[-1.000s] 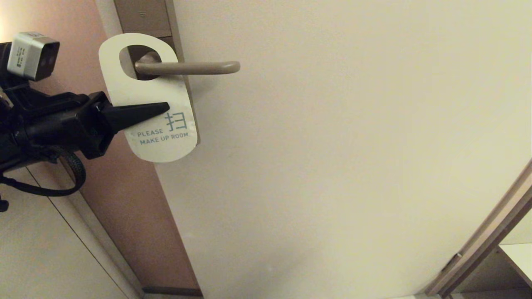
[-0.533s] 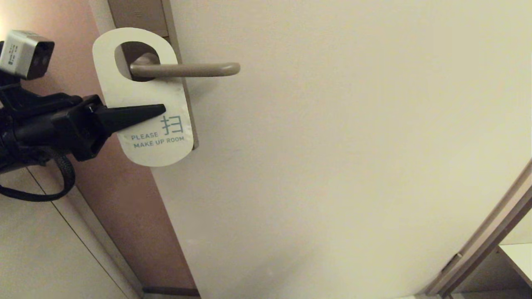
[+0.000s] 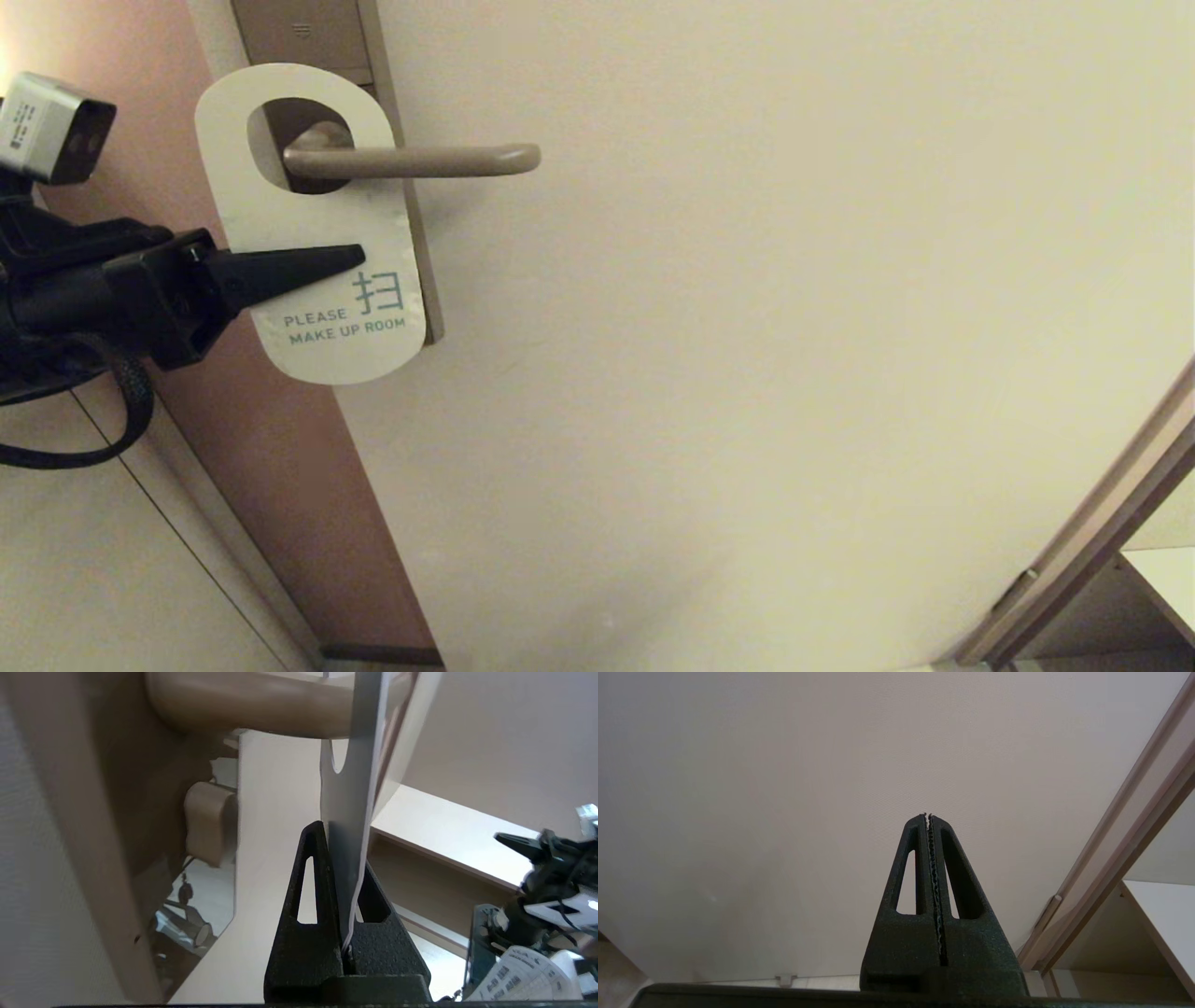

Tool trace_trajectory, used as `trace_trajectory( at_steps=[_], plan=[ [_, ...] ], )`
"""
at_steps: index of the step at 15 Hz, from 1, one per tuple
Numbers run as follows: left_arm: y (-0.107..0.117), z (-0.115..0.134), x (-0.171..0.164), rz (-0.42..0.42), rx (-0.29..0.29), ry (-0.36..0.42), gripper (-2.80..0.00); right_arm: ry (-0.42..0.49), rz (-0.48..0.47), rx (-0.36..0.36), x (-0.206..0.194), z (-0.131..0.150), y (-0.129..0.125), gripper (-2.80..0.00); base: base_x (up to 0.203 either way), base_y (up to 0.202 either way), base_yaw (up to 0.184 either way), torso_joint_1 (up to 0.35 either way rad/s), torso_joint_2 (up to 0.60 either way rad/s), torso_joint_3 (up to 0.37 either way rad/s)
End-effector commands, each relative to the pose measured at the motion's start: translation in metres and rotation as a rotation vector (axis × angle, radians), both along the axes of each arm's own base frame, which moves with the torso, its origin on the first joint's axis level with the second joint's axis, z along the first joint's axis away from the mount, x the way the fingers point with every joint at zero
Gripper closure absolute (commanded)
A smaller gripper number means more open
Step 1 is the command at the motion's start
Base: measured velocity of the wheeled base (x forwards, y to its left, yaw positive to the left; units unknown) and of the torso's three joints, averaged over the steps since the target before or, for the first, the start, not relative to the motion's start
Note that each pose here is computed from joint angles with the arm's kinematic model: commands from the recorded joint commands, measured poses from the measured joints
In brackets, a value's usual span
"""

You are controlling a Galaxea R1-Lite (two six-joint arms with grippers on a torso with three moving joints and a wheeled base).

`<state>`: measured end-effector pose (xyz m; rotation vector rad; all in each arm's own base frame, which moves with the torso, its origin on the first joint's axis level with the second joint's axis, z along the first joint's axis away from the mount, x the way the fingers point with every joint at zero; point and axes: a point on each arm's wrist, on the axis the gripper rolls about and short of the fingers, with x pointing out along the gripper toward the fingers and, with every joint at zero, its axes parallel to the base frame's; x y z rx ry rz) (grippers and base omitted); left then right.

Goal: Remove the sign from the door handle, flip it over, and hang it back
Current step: Take down the sign

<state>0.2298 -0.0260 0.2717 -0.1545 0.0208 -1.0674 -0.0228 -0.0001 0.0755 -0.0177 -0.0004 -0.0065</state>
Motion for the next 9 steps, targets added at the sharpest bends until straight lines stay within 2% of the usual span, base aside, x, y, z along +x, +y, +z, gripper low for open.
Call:
trace_trajectory(
  at_steps=[1,9],
  plan=[
    [-0.0002,0.0015,-0.0021,0.003,-0.002,-0.006,0.00,-0.001,0.001,-0.001,0.0000,0.0001,0.0000,0.00,0.000,0.000,0.000,0.000,0.00,0.000],
    [0.0003,-0.0067,-0.0075,0.164,0.029,-0.043,0.00,0.000,0.000,-0.001,0.0000,0.0001,0.0000,0.00,0.000,0.000,0.000,0.000,0.00,0.000]
  ],
)
